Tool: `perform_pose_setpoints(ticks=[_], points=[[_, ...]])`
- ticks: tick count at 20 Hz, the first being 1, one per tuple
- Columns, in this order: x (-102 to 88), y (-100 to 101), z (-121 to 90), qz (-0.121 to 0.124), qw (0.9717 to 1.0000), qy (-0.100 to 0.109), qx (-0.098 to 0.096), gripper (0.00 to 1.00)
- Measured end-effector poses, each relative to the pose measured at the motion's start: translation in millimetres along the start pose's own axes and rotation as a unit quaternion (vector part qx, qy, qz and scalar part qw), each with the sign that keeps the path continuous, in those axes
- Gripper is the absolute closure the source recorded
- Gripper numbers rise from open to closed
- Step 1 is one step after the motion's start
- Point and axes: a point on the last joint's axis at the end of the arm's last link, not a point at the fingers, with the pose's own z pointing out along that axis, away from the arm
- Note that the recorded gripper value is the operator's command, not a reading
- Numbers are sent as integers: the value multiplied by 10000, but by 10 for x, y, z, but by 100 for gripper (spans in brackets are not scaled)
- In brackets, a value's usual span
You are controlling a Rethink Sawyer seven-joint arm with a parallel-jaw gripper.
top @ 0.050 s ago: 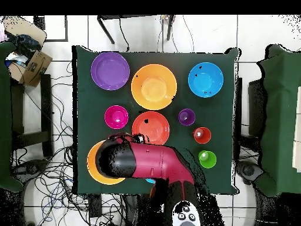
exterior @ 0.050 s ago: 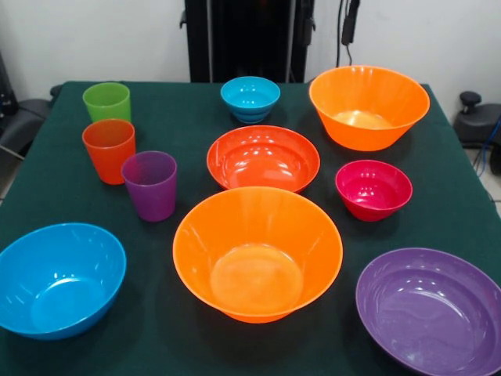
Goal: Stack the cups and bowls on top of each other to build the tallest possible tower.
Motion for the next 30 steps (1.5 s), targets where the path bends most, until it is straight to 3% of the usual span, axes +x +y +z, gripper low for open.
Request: perform_pose_setpoints(ticks=[18, 30], points=[[136, -107, 382, -337, 9993, -34, 140, 0], [251, -454, 670, -292, 9994, 1, 207, 0]])
